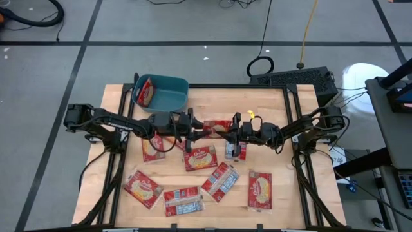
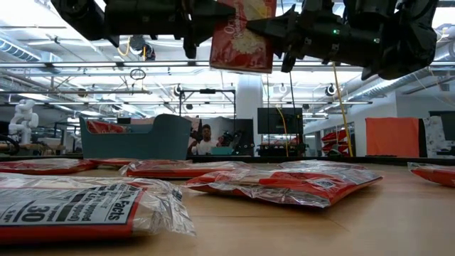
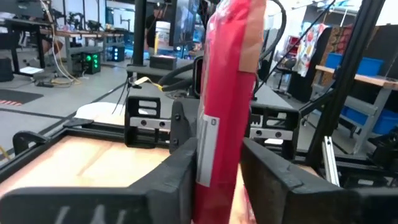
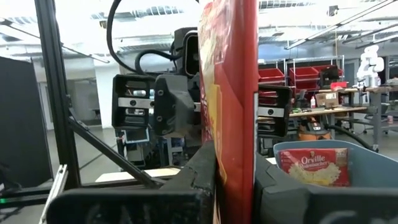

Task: Sort popcorn bags into baskets
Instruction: Put the red popcorn bag into the blue bin

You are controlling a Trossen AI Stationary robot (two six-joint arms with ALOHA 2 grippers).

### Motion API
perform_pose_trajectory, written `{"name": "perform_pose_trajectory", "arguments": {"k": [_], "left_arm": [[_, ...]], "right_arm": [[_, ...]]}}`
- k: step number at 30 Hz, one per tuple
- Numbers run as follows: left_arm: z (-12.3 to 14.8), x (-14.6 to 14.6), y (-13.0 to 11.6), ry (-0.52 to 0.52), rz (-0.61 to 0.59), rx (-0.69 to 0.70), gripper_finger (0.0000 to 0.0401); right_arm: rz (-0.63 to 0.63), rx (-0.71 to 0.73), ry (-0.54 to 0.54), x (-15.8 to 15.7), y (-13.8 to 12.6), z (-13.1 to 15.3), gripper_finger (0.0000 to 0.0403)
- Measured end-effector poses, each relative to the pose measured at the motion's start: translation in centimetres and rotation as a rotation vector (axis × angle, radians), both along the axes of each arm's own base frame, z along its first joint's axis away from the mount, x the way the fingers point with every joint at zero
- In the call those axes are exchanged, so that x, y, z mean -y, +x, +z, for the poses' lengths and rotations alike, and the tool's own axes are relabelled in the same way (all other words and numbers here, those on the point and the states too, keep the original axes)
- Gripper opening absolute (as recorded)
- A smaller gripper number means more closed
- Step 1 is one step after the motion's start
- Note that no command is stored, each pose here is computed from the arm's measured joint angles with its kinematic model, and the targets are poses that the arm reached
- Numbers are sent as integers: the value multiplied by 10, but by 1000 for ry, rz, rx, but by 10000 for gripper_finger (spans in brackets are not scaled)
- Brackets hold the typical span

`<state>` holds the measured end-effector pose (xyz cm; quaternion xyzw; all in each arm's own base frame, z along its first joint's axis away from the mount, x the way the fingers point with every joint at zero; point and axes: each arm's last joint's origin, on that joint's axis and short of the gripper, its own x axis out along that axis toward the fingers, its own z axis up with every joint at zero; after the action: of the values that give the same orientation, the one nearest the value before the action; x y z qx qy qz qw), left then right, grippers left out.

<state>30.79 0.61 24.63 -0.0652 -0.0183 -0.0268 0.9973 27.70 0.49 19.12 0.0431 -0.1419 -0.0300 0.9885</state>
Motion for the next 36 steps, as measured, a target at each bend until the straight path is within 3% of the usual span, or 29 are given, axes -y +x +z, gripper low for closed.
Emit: {"name": "perform_pose_trajectory", "arguments": {"k": [11, 15, 22, 31, 34, 36], "left_arm": [[-1, 0, 0, -8, 0, -22, 28], [5, -1, -4, -36, 3, -9, 22], [20, -11, -18, -91, 29, -25, 29], [54, -24, -64, -144, 80, -56, 29], [63, -32, -86, -172, 135, -95, 30], [67, -40, -102, -215, 218, -190, 30]], "right_arm": [[0, -8, -8, 0, 0, -1, 24], [-6, 14, -9, 0, 0, 2, 31], [-55, 15, -17, 2, -2, 5, 109], [-136, -138, 28, 4, -12, -7, 189], [-119, -174, 74, 4, -19, -17, 198], [-94, -196, 86, 1, -24, -23, 201]]}}
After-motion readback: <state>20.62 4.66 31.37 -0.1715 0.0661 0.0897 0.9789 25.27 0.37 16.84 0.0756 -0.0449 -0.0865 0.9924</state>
